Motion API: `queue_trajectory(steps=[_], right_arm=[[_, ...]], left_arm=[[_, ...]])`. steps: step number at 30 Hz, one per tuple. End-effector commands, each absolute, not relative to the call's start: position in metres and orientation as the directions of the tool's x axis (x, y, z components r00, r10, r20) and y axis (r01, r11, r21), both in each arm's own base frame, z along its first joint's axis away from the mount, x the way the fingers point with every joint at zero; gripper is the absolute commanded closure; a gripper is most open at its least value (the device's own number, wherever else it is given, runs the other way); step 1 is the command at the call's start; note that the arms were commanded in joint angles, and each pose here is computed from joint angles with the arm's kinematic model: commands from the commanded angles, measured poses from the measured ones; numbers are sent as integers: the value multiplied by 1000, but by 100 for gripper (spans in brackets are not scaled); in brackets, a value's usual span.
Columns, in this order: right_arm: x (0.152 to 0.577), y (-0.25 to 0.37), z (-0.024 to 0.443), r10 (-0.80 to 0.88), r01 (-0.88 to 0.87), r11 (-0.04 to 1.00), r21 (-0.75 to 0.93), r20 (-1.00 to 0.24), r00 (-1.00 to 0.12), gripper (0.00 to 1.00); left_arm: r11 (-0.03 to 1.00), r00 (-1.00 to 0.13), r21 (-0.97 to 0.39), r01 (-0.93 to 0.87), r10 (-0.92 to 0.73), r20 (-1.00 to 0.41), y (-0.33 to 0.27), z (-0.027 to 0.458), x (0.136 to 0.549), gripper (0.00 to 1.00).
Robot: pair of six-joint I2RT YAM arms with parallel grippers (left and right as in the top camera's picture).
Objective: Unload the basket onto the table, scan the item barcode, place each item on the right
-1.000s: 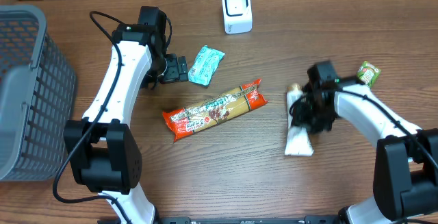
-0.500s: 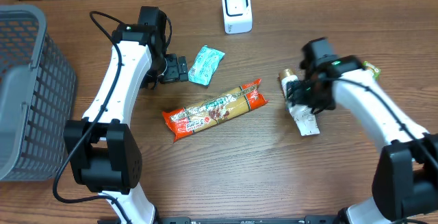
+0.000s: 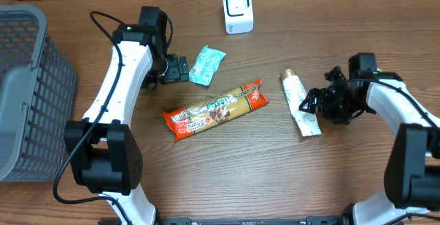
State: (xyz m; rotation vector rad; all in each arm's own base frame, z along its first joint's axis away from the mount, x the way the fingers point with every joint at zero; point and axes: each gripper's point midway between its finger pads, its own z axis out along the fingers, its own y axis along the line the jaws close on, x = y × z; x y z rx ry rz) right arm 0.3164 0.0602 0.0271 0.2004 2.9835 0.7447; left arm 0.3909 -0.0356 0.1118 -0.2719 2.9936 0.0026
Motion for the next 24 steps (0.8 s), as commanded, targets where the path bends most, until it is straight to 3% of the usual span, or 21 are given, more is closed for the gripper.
queue_trajectory(steps=[1,7,20,22,24], right_arm=[[312,72,15,90,62,842,536,-25,-996,17],[308,83,7,53,12,798,603,-50,-997,21],[285,92,-6,90,45,706,706,-26,-996,46],[284,90,-8,116,74,704,706,-12,-993,55],[284,87,-11,142,103,703,703,3,-990,74]], left_arm=[[983,-974,-2,-183,-181,-137,-33,111,391,0],[983,-974,-2,-183,-182,-137,-33,111,392,0],[983,-974,-2,-184,-182,-137,-32,111,391,0],[983,-974,-2,-184,-182,-137,-33,111,391,1],[983,-974,-2,-181,-180,-137,-34,111,391,1]])
